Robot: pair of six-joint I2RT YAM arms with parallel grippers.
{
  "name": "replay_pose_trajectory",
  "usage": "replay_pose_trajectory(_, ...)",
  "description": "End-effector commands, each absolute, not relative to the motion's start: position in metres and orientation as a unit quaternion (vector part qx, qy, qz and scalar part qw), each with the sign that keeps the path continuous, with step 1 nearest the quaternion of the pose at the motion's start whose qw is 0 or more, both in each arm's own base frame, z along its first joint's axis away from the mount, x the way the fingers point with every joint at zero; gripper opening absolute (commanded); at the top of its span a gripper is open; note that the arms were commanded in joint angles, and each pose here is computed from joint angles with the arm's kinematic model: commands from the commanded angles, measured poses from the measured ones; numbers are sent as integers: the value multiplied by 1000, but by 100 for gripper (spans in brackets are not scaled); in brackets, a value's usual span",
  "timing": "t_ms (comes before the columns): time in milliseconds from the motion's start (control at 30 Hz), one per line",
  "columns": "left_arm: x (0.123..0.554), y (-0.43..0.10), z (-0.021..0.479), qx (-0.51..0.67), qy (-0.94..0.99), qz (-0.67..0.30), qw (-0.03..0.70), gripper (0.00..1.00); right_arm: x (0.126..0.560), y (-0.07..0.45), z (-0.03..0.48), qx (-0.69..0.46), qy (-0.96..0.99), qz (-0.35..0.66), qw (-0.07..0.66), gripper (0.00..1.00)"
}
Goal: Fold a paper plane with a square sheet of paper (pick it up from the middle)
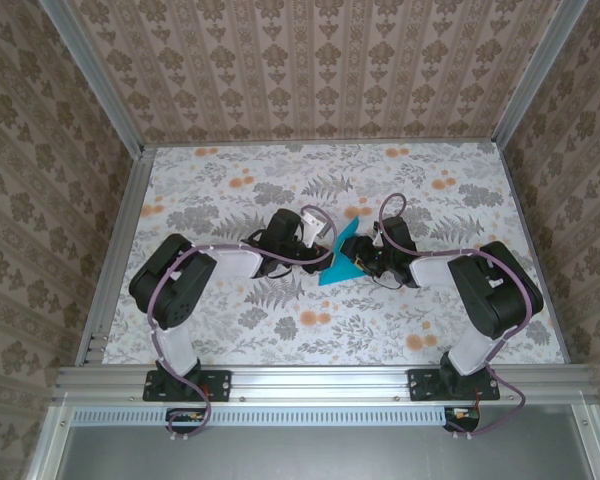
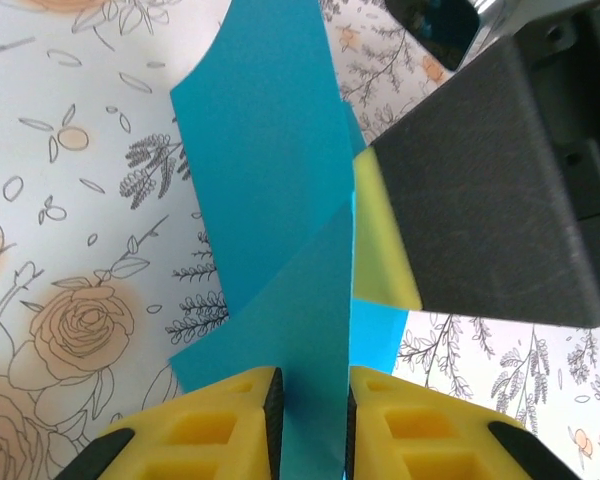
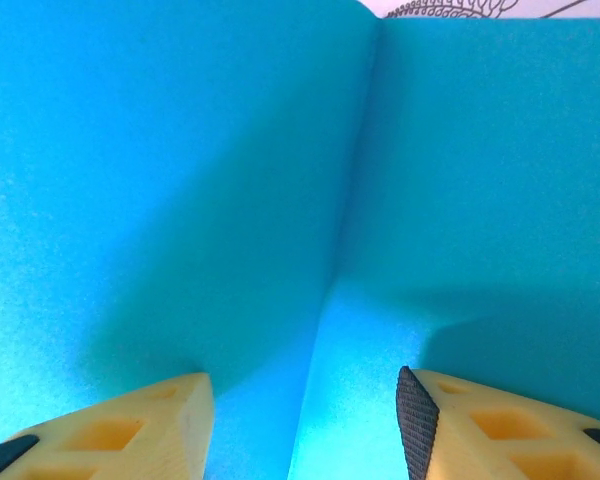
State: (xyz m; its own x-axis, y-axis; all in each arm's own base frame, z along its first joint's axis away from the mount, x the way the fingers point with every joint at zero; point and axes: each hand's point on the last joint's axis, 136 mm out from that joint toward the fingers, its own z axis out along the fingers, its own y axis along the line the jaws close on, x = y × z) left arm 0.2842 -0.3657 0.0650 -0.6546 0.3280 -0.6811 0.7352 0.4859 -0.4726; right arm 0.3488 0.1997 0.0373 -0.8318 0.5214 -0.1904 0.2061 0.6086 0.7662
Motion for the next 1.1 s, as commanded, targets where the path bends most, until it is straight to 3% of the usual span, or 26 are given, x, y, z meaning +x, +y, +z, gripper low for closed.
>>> replay_pose_trajectory(0, 281, -371, 63, 326, 820, -397, 251, 22, 349, 196, 35, 219, 871, 391, 200, 54)
replay_pose_trajectory(200, 282, -376, 69, 331, 812, -405, 257, 11, 351, 198, 44, 200, 864, 410, 214, 54)
replay_pose_trajectory(567, 281, -378, 63, 339, 824, -383, 242, 8, 350, 210, 74, 141, 839, 466, 243, 60)
replay_pose_trajectory(900, 288, -373, 64, 328, 833, -362, 258, 7, 330, 160, 67, 207, 890, 332, 235, 53)
replay_pose_trajectory(1067, 300, -362, 76, 312, 838, -332, 301, 7, 324, 161, 70, 211, 892, 334, 220, 53)
